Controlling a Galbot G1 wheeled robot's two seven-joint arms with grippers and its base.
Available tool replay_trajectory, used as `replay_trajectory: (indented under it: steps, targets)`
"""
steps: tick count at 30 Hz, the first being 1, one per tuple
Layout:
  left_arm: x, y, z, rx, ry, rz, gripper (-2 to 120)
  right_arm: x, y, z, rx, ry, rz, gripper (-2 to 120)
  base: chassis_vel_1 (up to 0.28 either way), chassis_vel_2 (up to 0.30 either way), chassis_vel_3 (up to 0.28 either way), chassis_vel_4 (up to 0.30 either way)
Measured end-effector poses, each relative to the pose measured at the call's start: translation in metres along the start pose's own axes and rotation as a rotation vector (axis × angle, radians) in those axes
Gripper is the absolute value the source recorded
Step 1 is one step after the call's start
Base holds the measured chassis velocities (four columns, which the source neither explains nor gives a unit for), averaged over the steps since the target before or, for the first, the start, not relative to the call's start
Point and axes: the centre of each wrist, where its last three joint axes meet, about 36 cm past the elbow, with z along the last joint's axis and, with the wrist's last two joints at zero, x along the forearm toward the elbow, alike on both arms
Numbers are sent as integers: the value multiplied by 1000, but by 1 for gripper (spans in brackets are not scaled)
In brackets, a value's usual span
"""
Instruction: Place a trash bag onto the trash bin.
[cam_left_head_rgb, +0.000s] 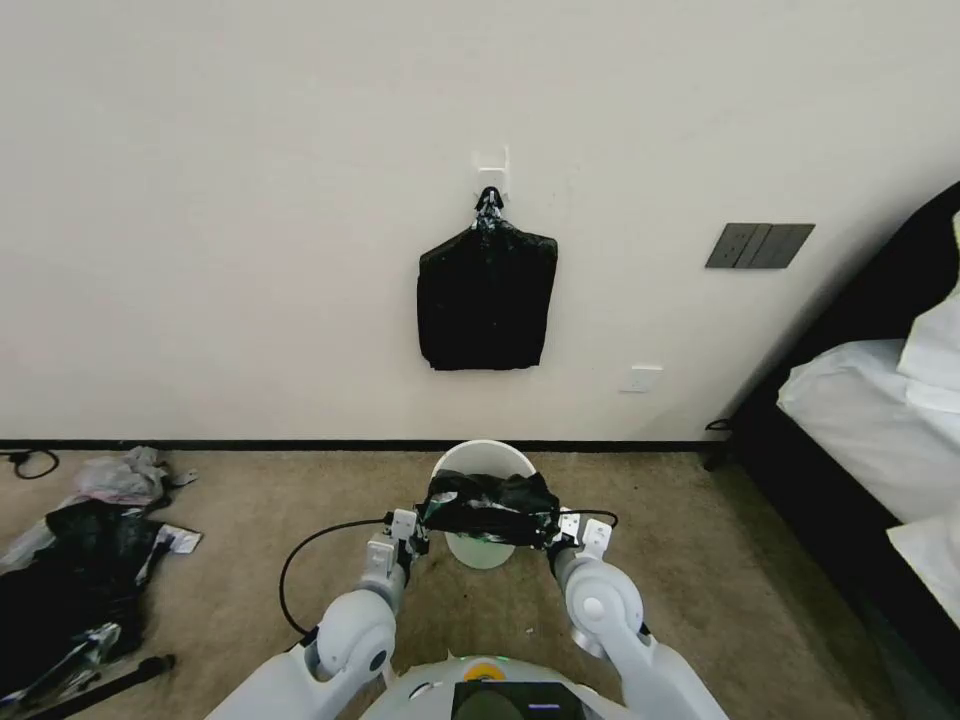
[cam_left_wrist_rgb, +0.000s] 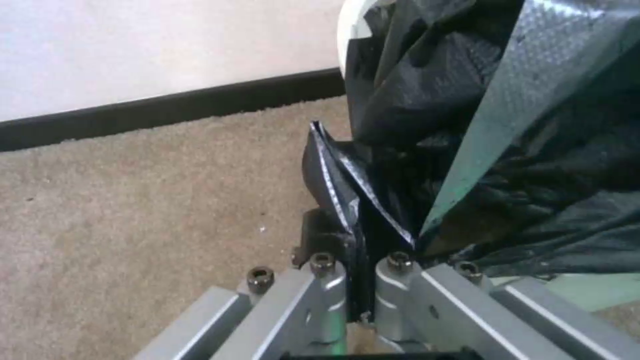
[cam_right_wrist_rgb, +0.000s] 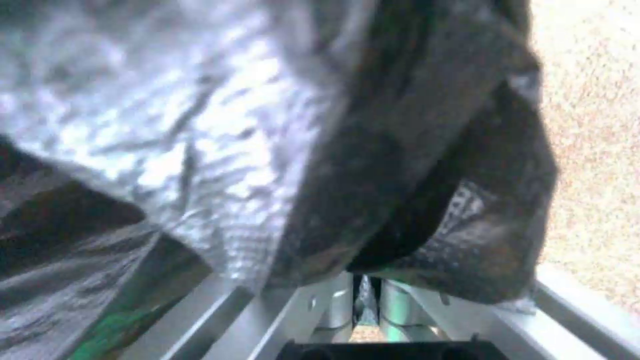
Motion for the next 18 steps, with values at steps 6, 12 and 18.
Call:
replay_trajectory:
  steps: [6,12,18]
  targets:
    - [-1,1,-1,-14,20,12,0,-6,-2,1,16,20,7,0,0,0,0,0]
    - [1,5,0,-28,28,15,0,-5,-4,-1,35,16,-1,0,0,0,0,0]
    - [-4,13,2,-46,36,2,0,-8,-4,-4,54,15,1,0,0,0,0,0]
